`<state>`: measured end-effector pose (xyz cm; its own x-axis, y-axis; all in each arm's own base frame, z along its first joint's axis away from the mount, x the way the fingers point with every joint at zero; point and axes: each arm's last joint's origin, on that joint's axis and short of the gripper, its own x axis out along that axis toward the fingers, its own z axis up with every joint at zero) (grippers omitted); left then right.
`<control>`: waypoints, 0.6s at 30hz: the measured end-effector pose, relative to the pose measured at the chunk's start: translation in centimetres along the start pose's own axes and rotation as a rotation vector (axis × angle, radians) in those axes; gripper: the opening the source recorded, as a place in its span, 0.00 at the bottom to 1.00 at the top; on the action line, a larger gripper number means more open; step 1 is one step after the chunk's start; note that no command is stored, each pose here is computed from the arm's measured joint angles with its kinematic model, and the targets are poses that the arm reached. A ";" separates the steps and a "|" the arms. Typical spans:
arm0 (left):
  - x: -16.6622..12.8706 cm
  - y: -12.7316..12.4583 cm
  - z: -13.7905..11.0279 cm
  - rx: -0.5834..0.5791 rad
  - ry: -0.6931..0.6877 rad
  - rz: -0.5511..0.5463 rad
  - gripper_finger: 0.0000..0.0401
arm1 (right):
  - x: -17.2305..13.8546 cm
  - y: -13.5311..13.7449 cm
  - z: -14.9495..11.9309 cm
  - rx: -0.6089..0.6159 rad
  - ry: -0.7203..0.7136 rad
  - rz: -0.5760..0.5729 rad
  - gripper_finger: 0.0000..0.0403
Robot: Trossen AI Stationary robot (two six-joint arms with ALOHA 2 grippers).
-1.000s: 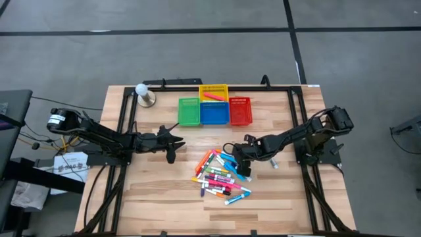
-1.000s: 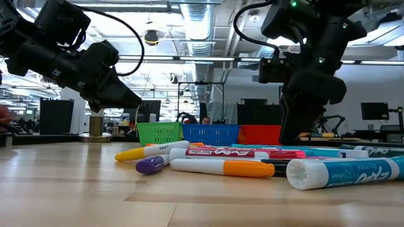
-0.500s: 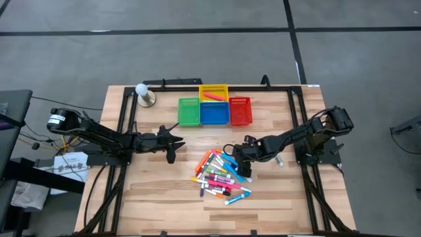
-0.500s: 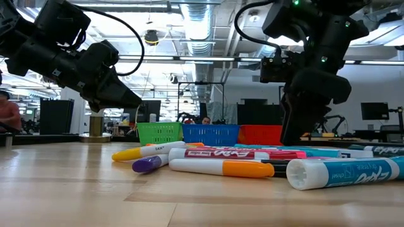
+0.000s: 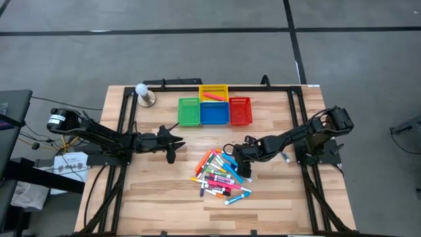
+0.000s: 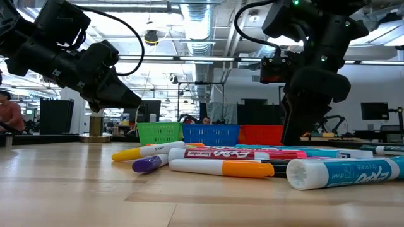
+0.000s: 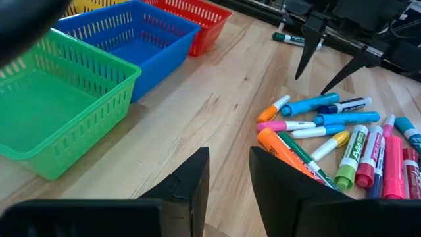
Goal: Pick & Place Markers
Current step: Put the top large blue highlighter pen into the yellow bin
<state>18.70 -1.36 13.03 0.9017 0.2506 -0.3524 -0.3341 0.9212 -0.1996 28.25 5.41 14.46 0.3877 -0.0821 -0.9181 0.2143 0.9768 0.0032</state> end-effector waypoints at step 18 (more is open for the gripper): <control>0.0 0.0 0.0 0.018 0.000 0.000 0.27 | -0.1 0.2 0.6 0.028 -0.037 0.088 0.48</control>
<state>18.70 -1.37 13.04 0.9019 0.2503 -0.3521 -0.3286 0.9266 -0.1830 28.81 5.47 14.84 0.4392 -0.0042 -0.8984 0.2028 0.9746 0.0946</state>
